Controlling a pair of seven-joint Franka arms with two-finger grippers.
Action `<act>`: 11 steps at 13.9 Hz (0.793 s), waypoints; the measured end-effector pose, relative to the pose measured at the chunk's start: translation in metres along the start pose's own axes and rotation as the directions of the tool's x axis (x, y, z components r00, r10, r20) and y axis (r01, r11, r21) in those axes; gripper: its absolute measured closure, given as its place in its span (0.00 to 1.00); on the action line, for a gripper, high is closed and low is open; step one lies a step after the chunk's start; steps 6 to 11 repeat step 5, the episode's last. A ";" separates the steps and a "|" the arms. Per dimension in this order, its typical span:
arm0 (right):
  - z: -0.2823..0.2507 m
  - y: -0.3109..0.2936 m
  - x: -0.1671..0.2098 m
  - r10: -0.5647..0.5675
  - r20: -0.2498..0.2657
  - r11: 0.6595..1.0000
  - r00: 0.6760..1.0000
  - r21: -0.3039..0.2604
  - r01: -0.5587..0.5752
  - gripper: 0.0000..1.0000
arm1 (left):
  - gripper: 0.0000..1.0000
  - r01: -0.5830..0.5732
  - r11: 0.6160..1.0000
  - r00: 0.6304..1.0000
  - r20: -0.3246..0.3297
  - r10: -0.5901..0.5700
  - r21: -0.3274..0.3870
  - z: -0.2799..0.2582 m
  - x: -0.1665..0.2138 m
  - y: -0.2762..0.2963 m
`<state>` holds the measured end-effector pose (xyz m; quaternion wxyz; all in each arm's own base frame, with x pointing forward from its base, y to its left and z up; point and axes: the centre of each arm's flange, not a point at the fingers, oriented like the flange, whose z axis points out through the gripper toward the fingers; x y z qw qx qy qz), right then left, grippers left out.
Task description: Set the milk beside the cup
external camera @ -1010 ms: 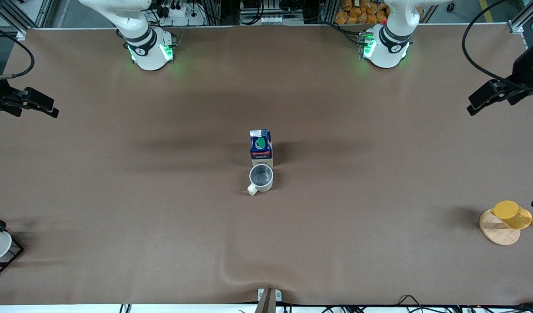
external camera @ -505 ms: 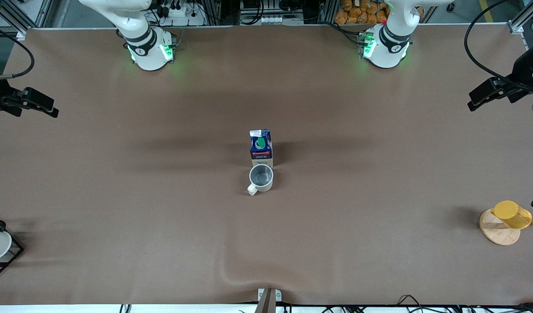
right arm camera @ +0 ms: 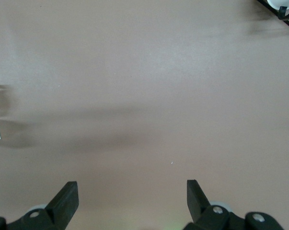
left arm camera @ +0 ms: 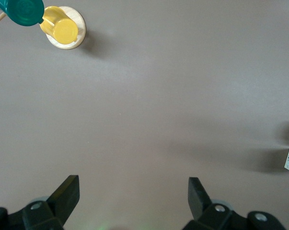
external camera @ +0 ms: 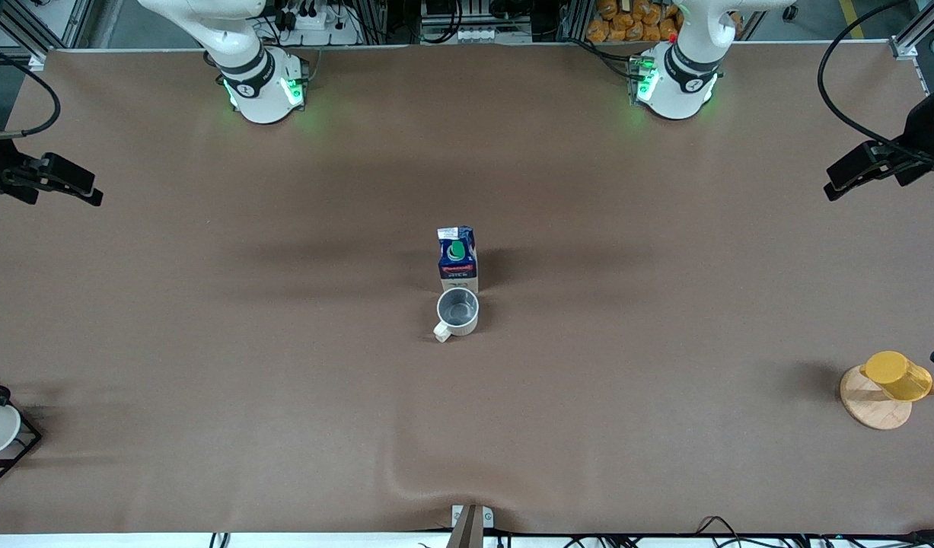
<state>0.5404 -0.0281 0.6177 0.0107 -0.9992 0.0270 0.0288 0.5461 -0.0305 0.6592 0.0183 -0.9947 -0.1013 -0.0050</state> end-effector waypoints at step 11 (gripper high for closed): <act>0.000 0.000 0.000 0.000 0.000 1.000 1.000 0.000 0.000 0.00 | 0.00 -0.014 1.000 1.000 0.005 0.014 0.001 -0.001 -0.003 0.007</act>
